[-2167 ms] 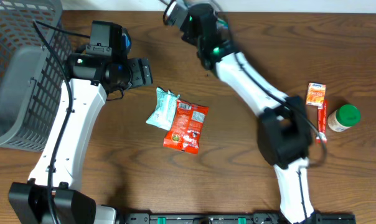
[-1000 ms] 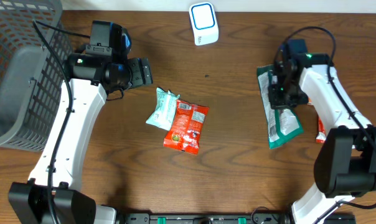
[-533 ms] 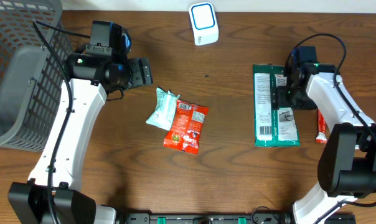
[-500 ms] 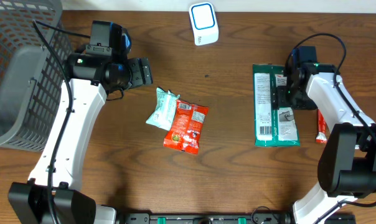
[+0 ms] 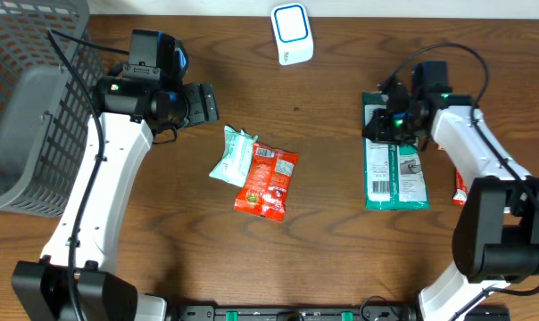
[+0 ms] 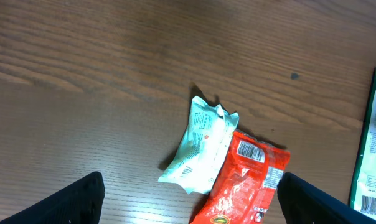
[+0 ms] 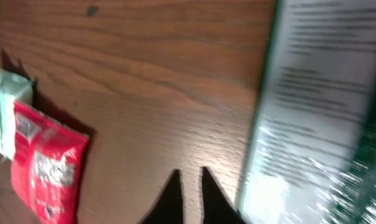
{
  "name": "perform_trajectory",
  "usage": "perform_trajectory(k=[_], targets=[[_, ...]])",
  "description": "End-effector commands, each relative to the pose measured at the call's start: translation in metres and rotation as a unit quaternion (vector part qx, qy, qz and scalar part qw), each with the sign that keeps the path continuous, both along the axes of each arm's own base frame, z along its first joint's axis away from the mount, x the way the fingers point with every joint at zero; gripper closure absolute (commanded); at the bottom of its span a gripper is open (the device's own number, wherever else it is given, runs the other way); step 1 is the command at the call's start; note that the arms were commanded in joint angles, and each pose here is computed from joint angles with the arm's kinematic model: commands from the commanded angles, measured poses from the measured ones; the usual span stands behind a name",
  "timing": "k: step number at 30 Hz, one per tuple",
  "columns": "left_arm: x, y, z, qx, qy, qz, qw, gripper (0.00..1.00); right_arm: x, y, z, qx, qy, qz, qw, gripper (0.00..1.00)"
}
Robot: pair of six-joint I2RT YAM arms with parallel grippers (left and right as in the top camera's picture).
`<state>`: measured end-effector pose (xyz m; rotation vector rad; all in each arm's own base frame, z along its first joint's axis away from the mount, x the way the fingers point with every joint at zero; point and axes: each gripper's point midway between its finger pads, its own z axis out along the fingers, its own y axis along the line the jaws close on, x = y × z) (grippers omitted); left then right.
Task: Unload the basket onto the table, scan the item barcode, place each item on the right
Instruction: 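Open the right gripper to release the glove pack, then move the right gripper left to the red candy bag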
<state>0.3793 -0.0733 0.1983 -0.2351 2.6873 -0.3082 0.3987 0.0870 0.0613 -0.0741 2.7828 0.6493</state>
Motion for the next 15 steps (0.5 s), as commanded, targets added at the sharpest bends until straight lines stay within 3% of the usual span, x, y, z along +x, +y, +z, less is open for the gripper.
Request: perform_trajectory(k=[1,7,15], targets=[[0.000,0.002,0.002,0.002,-0.002,0.005,1.000,0.11,-0.011,0.017,-0.019,-0.005,0.010,0.010,1.000,0.99],[0.000,0.002,0.002,0.002,-0.002,0.005,1.000,0.11,-0.013,0.027,-0.049,-0.057,-0.027,0.009,0.998,0.99],[0.000,0.002,0.002,0.002,-0.002,0.005,1.000,0.11,-0.023,-0.033,-0.067,-0.230,-0.010,-0.040,0.972,0.99]])
